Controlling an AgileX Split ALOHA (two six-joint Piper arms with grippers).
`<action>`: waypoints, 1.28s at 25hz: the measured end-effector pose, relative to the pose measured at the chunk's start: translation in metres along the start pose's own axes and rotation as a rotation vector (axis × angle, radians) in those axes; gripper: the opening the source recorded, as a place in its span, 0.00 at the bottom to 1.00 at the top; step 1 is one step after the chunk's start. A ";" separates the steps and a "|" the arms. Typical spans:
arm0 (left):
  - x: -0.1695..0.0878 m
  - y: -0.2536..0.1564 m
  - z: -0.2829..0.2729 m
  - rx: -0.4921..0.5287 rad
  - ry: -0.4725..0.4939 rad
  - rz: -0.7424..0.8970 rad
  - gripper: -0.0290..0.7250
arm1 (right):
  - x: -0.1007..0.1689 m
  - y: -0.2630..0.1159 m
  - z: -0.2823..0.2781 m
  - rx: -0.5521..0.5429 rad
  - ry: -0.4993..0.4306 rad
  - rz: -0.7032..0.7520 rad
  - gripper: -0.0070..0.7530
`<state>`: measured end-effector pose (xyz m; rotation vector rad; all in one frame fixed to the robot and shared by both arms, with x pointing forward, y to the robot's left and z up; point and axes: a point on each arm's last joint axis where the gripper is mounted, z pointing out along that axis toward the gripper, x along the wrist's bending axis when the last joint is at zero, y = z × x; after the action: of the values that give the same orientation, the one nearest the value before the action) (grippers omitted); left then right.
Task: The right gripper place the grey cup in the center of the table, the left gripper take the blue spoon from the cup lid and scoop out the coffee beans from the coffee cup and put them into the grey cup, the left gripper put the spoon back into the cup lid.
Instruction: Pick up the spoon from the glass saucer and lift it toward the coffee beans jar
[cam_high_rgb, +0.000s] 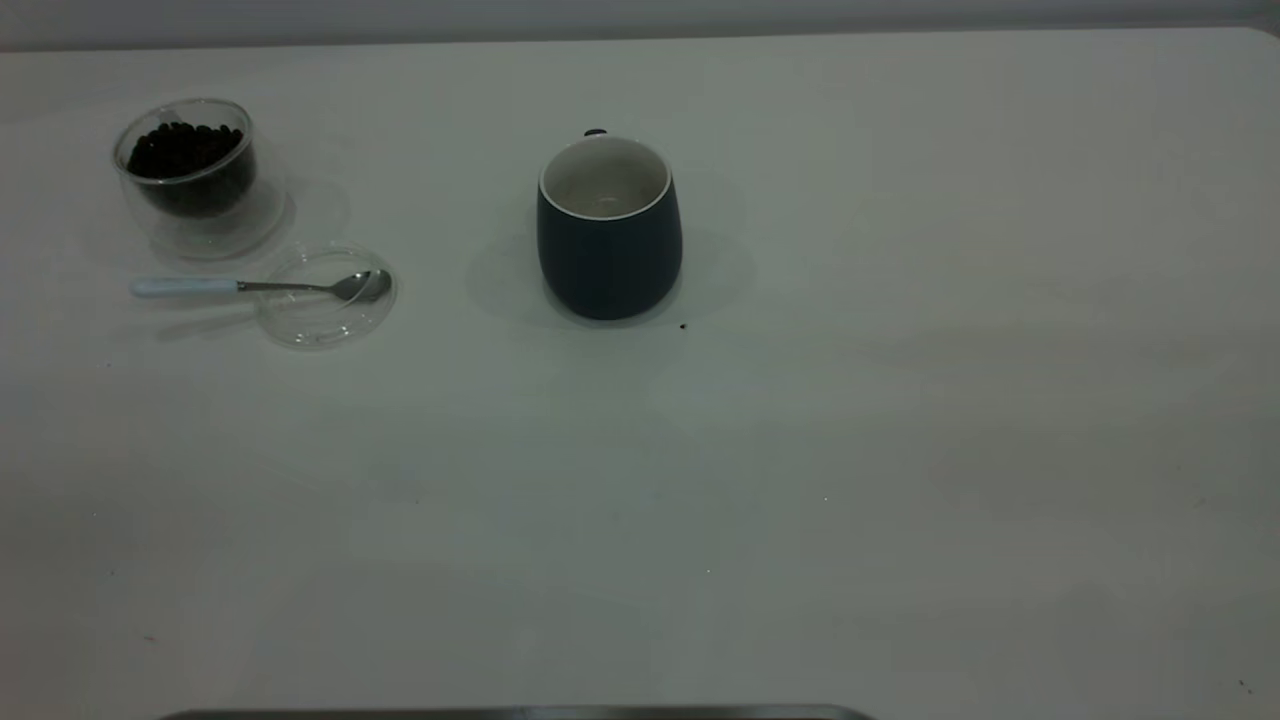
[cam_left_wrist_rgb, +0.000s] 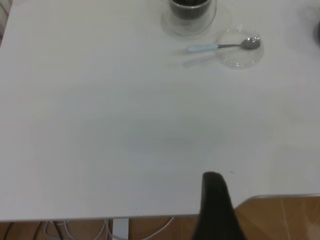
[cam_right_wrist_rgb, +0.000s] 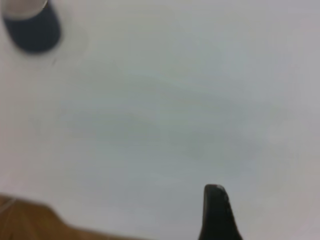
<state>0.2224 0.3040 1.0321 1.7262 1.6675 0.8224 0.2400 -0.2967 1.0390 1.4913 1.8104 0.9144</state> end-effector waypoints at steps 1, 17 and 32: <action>0.000 0.000 0.000 0.000 0.000 0.000 0.82 | 0.000 -0.001 -0.002 -0.014 -0.016 0.008 0.62; 0.000 0.000 0.000 0.000 0.000 0.000 0.82 | -0.001 -0.005 -0.007 -0.049 -0.120 0.040 0.62; 0.000 0.000 0.000 0.000 0.000 0.000 0.82 | -0.001 -0.005 -0.007 -0.049 -0.121 0.038 0.62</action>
<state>0.2224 0.3040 1.0321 1.7262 1.6675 0.8224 0.2319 -0.2987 1.0385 1.5218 1.6672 0.8607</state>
